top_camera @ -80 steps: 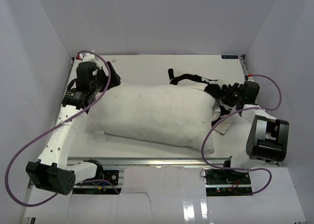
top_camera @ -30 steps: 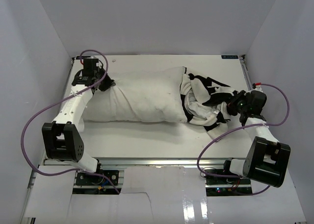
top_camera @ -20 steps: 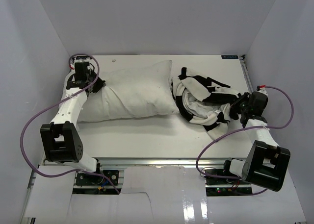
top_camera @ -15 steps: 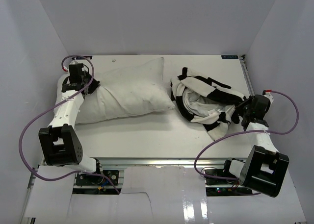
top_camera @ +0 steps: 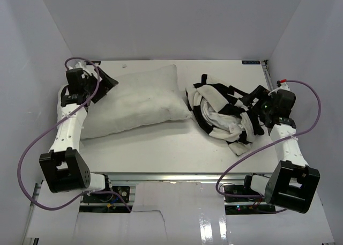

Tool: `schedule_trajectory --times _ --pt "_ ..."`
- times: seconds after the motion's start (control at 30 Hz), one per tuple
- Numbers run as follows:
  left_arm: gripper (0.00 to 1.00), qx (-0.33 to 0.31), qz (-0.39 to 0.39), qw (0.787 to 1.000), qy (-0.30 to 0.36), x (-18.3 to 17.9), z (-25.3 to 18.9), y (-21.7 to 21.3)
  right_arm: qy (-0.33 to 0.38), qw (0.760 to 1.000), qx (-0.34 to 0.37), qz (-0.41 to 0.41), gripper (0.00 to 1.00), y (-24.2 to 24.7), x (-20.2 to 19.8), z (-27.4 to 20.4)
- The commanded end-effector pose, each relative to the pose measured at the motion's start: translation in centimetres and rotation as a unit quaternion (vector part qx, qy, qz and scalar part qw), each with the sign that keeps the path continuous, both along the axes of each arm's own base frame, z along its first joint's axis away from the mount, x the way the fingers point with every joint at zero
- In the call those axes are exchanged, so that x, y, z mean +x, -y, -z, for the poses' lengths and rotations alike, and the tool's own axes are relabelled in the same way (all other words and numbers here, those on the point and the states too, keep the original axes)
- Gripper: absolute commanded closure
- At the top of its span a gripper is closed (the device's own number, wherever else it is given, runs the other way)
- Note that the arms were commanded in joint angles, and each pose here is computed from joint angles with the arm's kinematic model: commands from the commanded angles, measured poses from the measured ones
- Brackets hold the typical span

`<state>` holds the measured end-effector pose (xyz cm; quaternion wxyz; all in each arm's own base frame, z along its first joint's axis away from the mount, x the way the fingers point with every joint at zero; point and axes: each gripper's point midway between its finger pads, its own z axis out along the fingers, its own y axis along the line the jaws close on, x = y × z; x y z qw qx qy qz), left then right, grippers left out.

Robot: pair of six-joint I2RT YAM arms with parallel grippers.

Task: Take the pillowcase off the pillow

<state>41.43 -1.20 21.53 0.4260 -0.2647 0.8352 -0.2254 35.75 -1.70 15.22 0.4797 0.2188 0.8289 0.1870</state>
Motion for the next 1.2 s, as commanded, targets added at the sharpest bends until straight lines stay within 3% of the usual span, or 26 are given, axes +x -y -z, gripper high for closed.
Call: schedule_trajectory --times 0.0,0.1,0.13,0.23,0.4,0.43,0.47,0.67,0.77,1.17 --pt "0.02 0.02 0.09 0.988 0.125 -2.3 -9.3 3.6 0.031 0.997 -0.044 -0.05 0.1 -1.4 0.2 -4.7" --pt "0.02 0.075 0.162 0.967 0.182 -5.0 -12.3 11.1 0.044 0.99 -0.104 -0.089 0.1 -5.5 -0.2 -8.7" --pt "0.02 0.079 0.171 0.964 0.188 -5.5 -12.7 12.1 0.042 0.984 -0.113 -0.134 0.1 -9.1 -0.7 -9.2" --pt "0.02 0.061 0.222 0.955 0.184 -7.3 -12.3 15.7 0.025 0.978 -0.133 -0.159 0.1 -12.1 -1.6 -11.0" --pt "0.02 0.027 0.266 0.933 0.242 -13.3 -12.8 18.4 0.061 0.963 -0.148 -0.216 0.1 -18.2 -6.4 -12.4" --pt "0.02 0.016 0.275 0.936 0.218 -14.3 -9.6 18.7 0.063 0.956 -0.142 -0.25 0.1 -20.2 -7.9 -10.7" --pt "0.02 -0.001 0.294 0.923 0.247 -16.3 -10.4 18.8 0.062 0.953 -0.135 -0.263 0.1 -20.8 -8.8 -10.1" --pt "0.02 -0.013 0.304 0.912 0.276 -20.8 -7.0 17.4 0.102 0.939 -0.113 -0.307 0.1 -21.3 -13.0 -8.3" --pt "0.02 -0.02 0.324 0.9 0.29 -22.5 -7.4 17.4 0.119 0.937 -0.1 -0.313 0.1 -21.3 -13.6 -8.6" --pt "0.02 -0.01 0.333 0.91 0.248 -22.1 -5.1 17.7 0.122 0.941 -0.094 -0.302 0.1 -20.8 -13.8 -9.0"
